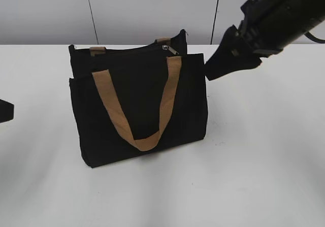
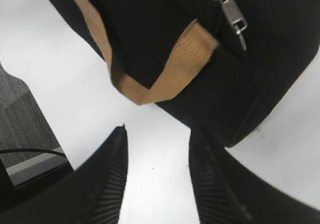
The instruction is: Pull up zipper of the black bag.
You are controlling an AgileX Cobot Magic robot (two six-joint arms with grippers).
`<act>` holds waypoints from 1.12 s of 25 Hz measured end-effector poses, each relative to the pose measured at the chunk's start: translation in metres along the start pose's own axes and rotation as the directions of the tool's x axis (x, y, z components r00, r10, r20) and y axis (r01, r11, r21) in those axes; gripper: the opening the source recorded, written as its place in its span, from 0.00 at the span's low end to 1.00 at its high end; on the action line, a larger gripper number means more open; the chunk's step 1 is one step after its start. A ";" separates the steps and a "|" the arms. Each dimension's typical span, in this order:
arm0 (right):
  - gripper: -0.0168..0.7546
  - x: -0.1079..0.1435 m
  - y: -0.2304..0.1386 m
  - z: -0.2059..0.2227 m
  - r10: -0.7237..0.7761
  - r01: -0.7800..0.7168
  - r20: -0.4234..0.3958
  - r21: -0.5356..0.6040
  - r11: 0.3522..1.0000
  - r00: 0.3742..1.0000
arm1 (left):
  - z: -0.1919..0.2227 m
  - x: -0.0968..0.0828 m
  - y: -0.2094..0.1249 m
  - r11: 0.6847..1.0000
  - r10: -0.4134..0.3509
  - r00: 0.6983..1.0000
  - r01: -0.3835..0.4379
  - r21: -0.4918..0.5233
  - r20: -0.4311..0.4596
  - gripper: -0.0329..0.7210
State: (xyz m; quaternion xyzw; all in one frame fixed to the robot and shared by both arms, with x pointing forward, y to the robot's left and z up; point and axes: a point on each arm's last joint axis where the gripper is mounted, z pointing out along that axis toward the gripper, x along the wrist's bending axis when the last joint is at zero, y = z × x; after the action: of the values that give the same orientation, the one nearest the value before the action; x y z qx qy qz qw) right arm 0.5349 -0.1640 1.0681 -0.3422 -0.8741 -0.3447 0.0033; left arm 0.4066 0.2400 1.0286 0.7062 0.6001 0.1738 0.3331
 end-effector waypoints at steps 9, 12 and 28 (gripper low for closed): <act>0.43 0.047 -0.052 -0.045 0.043 -0.041 0.070 -0.040 0.998 0.997 | -0.058 0.004 -0.027 0.998 0.050 0.999 -0.049 0.030 -0.022 0.58; 0.43 0.062 -0.074 -0.061 0.066 -0.060 0.126 -0.047 0.997 0.990 | -0.077 0.008 -0.039 0.997 0.070 0.997 -0.069 0.031 -0.041 0.58; 0.43 0.131 -0.216 -0.126 0.272 -0.136 0.428 -0.322 0.937 0.862 | -0.125 0.016 -0.085 0.989 0.078 0.996 -0.083 -0.125 -0.042 0.57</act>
State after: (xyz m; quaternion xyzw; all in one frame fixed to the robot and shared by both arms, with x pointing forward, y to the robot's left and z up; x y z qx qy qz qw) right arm 0.2758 -0.2757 1.0659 -0.5032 -0.7496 -0.3705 -0.2183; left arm 0.2671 0.2934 1.0585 0.7040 0.5647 0.2380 0.3589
